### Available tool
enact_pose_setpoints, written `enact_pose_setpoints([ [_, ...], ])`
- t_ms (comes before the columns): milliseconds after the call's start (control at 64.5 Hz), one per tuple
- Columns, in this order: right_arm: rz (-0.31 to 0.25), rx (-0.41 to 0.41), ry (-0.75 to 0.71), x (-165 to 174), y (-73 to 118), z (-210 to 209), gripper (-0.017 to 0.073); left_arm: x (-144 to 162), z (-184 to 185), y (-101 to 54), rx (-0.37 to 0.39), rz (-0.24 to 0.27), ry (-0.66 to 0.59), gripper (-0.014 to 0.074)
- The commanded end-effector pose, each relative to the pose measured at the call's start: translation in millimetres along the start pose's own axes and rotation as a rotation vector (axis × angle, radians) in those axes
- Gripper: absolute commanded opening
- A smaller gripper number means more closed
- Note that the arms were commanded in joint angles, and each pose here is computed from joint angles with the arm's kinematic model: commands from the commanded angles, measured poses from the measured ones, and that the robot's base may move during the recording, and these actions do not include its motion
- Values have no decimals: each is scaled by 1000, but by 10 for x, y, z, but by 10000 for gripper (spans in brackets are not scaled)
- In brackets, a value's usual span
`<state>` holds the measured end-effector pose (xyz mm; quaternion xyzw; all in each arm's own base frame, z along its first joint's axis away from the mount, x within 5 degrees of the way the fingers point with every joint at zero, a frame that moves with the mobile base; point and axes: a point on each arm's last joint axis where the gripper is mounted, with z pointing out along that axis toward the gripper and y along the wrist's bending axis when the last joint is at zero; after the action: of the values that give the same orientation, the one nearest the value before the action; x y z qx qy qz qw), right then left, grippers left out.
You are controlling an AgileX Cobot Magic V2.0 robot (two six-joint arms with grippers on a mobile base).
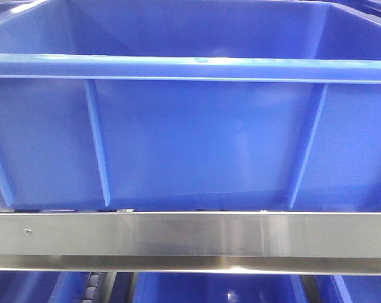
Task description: Grab silver tray and place in blue box
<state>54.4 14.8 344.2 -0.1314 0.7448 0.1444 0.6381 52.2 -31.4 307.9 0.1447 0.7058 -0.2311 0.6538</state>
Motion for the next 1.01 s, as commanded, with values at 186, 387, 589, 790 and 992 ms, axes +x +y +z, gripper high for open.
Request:
enact_pose_setpoints([
  [186, -35, -21, -100, -146, 21, -20, 56, 596, -81, 254, -297, -13, -216, -93],
  [387, -35, -20, -99, -145, 21, -20, 56, 931, -79, 357, -398, -11, -232, -93],
  [589, -36, -19, -92, -126, 20, -11, 56, 934, -80, 362, -404, -8, -245, -93],
  [790, -36, -19, -92, -126, 20, -11, 56, 934, -80, 362, -404, -8, -245, -93],
  [992, -36, -19, -92, -126, 20, -11, 56, 934, -80, 362, -404, -8, -245, -93],
])
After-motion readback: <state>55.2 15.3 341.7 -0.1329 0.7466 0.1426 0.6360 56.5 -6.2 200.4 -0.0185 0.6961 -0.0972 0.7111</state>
